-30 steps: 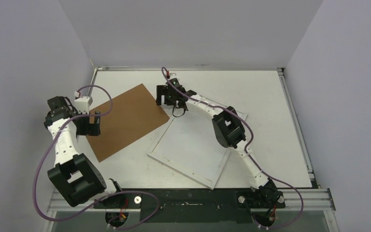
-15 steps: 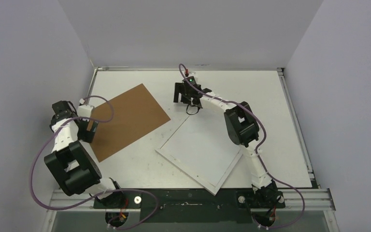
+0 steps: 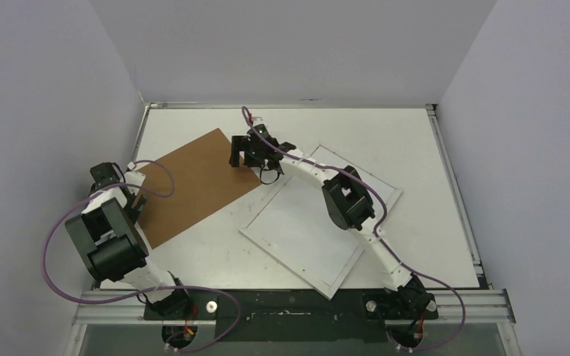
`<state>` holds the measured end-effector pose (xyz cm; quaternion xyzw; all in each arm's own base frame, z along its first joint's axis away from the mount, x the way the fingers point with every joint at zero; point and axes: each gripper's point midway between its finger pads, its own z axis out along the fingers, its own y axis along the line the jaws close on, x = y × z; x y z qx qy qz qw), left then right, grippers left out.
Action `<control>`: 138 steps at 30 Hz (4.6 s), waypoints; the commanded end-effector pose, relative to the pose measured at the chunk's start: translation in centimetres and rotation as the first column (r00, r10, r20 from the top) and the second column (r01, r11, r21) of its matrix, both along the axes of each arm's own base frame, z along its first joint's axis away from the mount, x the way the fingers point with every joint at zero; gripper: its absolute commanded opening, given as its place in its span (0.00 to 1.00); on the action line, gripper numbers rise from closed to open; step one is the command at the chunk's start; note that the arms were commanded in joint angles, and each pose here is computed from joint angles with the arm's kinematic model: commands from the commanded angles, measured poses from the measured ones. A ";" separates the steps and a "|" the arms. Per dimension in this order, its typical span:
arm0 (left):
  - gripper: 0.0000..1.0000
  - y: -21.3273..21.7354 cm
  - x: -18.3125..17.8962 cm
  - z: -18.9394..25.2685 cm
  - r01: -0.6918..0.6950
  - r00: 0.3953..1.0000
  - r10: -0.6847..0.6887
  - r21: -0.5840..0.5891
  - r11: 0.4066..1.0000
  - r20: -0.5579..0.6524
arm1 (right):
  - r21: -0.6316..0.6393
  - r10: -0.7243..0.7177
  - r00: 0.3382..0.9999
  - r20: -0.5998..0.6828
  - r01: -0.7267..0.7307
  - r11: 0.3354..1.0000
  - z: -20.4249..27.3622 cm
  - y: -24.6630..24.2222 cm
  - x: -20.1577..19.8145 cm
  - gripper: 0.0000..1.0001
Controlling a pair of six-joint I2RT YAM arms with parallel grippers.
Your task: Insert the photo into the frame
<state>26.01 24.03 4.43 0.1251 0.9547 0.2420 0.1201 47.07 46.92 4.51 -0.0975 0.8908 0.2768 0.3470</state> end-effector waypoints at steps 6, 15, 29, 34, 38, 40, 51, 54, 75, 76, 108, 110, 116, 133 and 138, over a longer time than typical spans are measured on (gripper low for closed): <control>0.81 -0.5 4.1 0.1 0.026 0.996 -0.033 0.090 0.996 0.080 | 0.015 -0.003 0.999 -0.041 0.004 1.000 -0.8 -0.7 -0.5 0.90; 0.81 -3.2 8.0 -1.8 0.066 0.994 -0.070 0.052 0.997 0.084 | 0.037 -0.017 0.994 -0.104 0.021 0.999 -1.3 -3.2 -5.5 0.89; 0.84 -7.9 11.6 2.2 0.104 0.984 -0.077 -0.166 0.981 0.161 | 0.056 -0.001 0.991 -0.130 0.008 0.998 1.6 -5.0 -9.2 0.88; 0.85 -8.2 10.5 4.3 0.063 0.989 -0.015 -0.330 0.942 0.147 | 0.004 -0.095 0.995 -0.035 0.096 0.995 3.2 -6.3 -4.0 0.90; 0.85 -8.7 9.0 3.0 0.004 0.994 0.041 -0.401 0.916 0.104 | -0.050 -0.114 0.993 -0.008 0.113 0.992 1.6 -5.9 -1.9 0.91; 0.85 -9.1 8.6 2.2 -0.026 0.994 0.069 -0.424 0.905 0.085 | -0.048 -0.114 0.993 -0.013 0.113 0.992 0.9 -5.4 -1.6 0.91; 0.68 -8.2 7.9 -1.5 -0.221 0.965 0.261 -0.502 0.836 0.008 | -0.019 -0.115 0.993 -0.027 0.115 0.993 -0.8 -3.5 -1.6 0.91; 0.66 -7.4 7.7 -2.7 -0.247 0.960 0.279 -0.491 0.835 -0.009 | -0.005 -0.116 0.993 -0.037 0.116 0.993 -1.0 -3.0 -1.6 0.91; 0.44 -7.2 7.5 -5.0 -0.175 0.984 0.165 -0.498 0.849 -0.065 | 0.179 -0.030 0.979 -0.200 0.067 0.982 0.5 0.7 -9.1 0.90; 0.45 -7.1 7.6 -4.9 -0.174 0.984 0.165 -0.497 0.850 -0.061 | 0.181 -0.016 0.977 -0.211 0.055 0.982 0.3 1.0 -9.9 0.90; 0.64 0.2 9.3 1.2 -0.140 0.977 0.183 -0.311 0.940 0.111 | 0.111 0.004 0.970 -0.245 0.024 0.994 -0.6 1.2 -16.2 0.84; 0.64 0.5 9.2 1.2 -0.151 0.974 0.194 -0.311 0.938 0.113 | 0.111 0.006 0.975 -0.222 0.019 0.994 0.1 1.3 -15.9 0.84; 0.64 0.4 8.9 0.9 -0.144 0.977 0.184 -0.314 0.938 0.103 | 0.203 0.072 0.994 -0.084 -0.054 0.978 5.2 3.2 -14.8 0.72; 0.64 0.2 8.6 0.8 -0.148 0.978 0.187 -0.327 0.933 0.089 | 0.148 0.188 0.972 -0.141 -0.167 0.975 -0.6 6.2 -16.6 0.30; 0.65 -0.1 8.7 0.9 -0.148 0.979 0.187 -0.343 0.927 0.082 | 0.048 0.106 0.974 -0.198 -0.099 0.994 -4.3 3.3 -16.2 0.19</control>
